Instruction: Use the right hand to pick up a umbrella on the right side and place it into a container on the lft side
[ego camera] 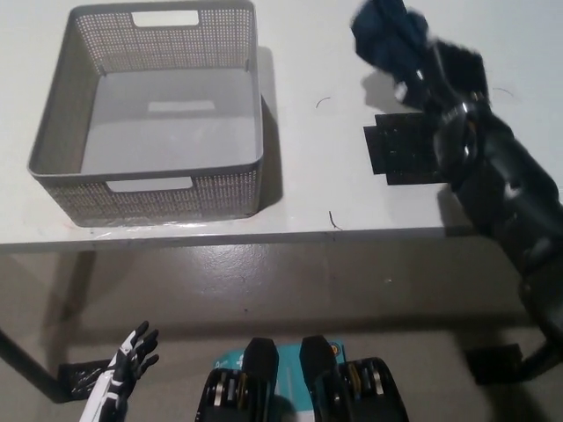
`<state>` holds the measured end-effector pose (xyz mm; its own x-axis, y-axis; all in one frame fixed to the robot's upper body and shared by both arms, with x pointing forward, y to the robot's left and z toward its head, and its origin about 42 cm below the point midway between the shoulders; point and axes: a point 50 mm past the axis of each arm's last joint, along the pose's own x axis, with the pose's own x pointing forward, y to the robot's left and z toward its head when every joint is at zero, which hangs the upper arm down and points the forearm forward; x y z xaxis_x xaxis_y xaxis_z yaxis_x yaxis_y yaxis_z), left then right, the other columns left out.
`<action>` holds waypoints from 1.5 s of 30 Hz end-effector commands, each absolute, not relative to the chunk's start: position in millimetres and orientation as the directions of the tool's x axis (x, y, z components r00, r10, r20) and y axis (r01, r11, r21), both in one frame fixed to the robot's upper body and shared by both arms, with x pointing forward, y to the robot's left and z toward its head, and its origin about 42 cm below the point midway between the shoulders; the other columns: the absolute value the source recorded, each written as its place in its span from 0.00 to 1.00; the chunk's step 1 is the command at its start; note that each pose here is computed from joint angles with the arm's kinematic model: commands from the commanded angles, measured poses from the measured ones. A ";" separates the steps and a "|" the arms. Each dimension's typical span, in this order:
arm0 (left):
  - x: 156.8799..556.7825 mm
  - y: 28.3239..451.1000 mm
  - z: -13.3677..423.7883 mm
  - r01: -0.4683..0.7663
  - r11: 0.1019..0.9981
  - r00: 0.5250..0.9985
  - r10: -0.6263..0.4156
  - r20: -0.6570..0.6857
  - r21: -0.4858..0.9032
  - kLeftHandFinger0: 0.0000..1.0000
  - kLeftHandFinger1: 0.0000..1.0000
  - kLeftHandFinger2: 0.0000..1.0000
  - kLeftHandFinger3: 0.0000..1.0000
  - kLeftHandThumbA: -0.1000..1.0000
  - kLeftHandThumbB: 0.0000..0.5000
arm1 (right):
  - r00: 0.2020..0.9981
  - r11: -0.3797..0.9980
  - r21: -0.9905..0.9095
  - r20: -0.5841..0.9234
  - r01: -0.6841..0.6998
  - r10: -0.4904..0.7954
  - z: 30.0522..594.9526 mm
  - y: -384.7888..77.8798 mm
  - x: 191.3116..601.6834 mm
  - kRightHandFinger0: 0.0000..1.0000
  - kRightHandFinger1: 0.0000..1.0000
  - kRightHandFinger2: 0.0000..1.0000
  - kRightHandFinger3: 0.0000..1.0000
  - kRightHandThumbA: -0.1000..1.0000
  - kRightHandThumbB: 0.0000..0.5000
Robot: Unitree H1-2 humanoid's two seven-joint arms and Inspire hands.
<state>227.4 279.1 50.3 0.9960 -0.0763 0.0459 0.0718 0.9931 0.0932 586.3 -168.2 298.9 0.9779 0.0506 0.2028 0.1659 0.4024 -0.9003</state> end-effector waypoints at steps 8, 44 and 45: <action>218.3 286.8 55.2 0.087 0.990 0.993 -0.095 0.066 0.113 1.00 1.00 1.00 1.00 1.00 0.46 | 0.722 0.483 -0.818 0.535 0.313 0.439 499.7 32.1 544.3 0.00 0.00 0.58 0.48 0.00 0.52; 215.3 273.0 66.0 0.163 0.977 0.980 -0.176 0.096 0.135 1.00 1.00 1.00 1.00 1.00 0.38 | 0.894 0.285 -0.932 -0.081 -0.225 0.440 334.0 81.5 527.2 1.00 1.00 1.00 1.00 0.76 0.84; 216.3 272.9 66.2 0.165 0.977 0.979 -0.179 0.098 0.137 1.00 1.00 1.00 1.00 1.00 0.38 | 0.896 0.276 -0.935 -0.084 -0.222 0.436 334.8 78.4 529.1 1.00 1.00 1.00 1.00 0.80 0.84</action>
<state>215.2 270.7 56.0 0.9886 -0.1394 0.0563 0.1332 0.9858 0.1020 519.9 84.2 309.2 0.8947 0.4385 -0.0844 -0.2390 0.3106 -0.9200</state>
